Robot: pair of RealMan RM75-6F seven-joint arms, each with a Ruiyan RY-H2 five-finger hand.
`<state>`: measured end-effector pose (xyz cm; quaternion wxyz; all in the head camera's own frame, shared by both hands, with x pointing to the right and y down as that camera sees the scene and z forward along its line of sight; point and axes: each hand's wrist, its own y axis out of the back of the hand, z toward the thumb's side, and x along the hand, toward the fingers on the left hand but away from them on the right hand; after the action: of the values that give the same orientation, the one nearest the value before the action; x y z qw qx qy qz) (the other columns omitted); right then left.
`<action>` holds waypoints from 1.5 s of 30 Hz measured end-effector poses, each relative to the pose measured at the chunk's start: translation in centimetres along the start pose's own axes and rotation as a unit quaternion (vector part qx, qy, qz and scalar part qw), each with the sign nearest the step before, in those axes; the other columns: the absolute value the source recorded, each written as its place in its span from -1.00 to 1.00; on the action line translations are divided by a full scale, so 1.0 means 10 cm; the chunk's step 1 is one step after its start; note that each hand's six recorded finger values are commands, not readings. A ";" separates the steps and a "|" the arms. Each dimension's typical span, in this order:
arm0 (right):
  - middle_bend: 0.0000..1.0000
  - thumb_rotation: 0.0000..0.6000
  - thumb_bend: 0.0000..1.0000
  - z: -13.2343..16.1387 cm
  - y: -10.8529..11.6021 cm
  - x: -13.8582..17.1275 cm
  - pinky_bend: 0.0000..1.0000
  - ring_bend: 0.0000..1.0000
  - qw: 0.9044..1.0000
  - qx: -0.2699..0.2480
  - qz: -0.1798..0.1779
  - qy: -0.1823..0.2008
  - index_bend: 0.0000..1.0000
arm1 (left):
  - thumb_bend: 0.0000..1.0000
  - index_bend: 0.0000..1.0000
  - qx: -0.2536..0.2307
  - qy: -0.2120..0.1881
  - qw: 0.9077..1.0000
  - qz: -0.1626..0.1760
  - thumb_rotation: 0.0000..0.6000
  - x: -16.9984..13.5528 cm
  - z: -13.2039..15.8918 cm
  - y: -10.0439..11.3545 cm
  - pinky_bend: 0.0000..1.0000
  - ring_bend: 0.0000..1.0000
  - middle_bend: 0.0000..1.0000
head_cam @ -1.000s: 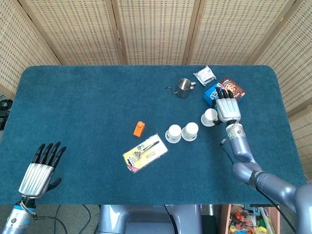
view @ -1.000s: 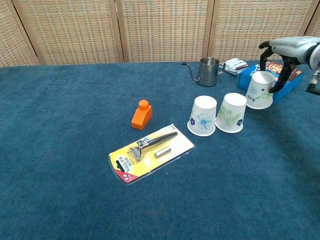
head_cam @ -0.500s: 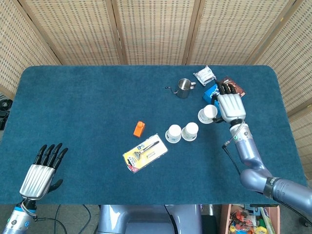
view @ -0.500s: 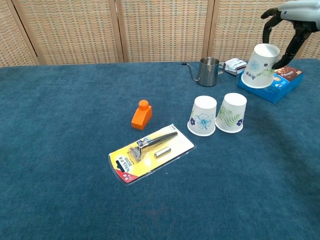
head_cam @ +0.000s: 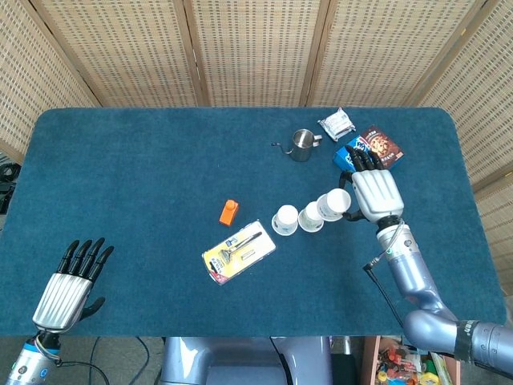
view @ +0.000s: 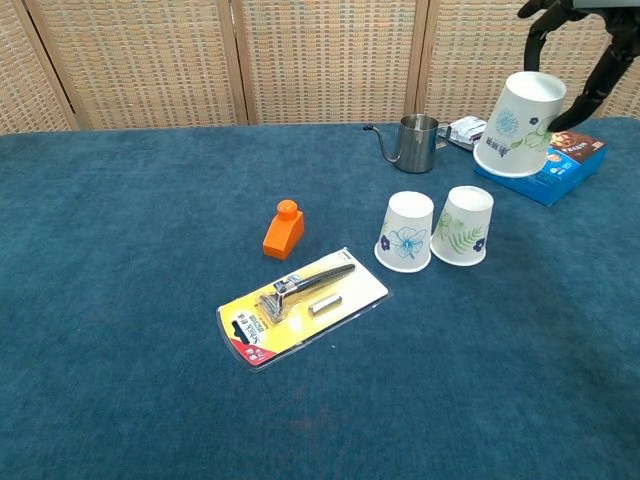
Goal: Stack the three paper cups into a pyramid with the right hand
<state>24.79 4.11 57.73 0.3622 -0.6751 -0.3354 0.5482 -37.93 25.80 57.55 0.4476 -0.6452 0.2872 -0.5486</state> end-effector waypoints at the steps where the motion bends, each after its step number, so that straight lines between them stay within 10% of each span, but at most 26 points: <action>1: -1.00 1.00 -0.88 0.03 -0.01 0.00 -1.00 -1.00 1.000 -0.003 0.002 0.002 0.02 | -0.60 -1.00 0.001 0.000 1.000 0.000 1.00 0.00 0.00 0.00 -1.00 -1.00 -1.00; 37: -1.00 1.00 -0.88 0.43 -0.58 -0.35 -1.00 -1.00 0.999 -0.018 0.030 0.019 0.02 | -0.60 -1.00 0.004 0.004 1.000 -0.010 1.00 0.03 -0.01 -0.06 -1.00 -1.00 -1.00; 45: -1.00 1.00 -0.88 0.40 -0.58 -0.37 -1.00 -1.00 1.000 -0.015 0.023 0.016 -0.45 | -0.60 -1.00 0.005 0.003 1.000 -0.010 1.00 0.03 -0.01 -0.07 -1.00 -1.00 -1.00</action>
<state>19.86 4.40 63.94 0.3453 -0.6966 -0.3220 0.5402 -38.02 25.82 58.30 0.4443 -0.6440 0.2798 -0.5563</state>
